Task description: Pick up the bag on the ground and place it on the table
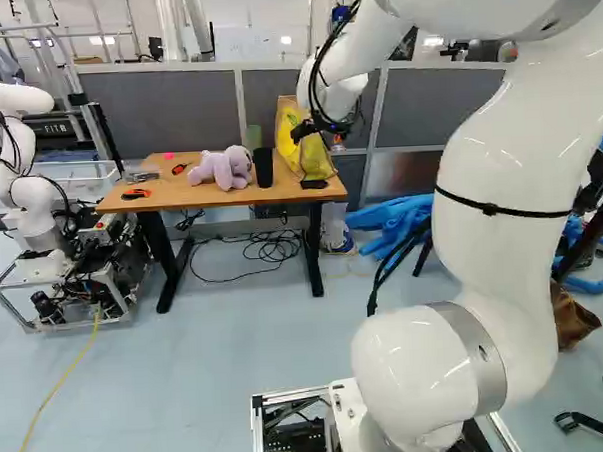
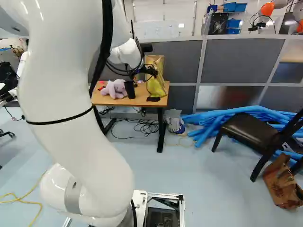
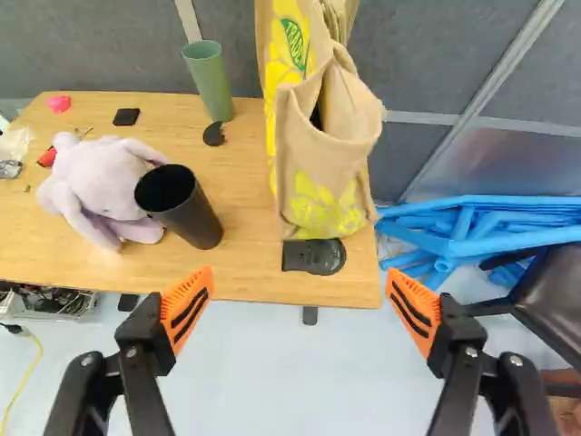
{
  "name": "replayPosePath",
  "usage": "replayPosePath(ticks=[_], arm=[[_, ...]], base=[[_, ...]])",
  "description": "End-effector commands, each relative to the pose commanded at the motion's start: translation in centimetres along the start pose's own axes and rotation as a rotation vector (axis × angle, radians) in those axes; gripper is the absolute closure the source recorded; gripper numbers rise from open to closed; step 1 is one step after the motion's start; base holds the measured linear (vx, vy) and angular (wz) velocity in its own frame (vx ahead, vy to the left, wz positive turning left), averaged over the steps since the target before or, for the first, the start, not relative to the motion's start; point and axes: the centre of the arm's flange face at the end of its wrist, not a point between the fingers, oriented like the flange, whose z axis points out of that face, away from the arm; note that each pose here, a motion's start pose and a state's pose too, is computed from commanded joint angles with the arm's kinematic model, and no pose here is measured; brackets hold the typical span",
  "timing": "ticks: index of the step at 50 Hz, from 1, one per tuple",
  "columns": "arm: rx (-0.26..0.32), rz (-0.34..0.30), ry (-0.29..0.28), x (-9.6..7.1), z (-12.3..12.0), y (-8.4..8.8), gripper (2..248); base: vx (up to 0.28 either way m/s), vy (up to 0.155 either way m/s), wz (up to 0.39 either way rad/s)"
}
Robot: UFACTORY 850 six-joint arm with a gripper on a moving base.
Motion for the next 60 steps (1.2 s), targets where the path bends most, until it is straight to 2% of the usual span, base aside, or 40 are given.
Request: replayPosePath(ticks=[27, 48, 60], arm=[[0.001, 0.011, 0.133, -10.7, -3.5, -0.3, 3], [0.0, 0.017, 0.215, -17.8, -6.1, -0.5, 3], [-0.002, 0.02, 0.251, -21.1, -7.5, -0.5, 3]], base=[[0.0, 0.0, 0.0], [0.0, 0.0, 0.0], [0.0, 0.0, 0.0]])
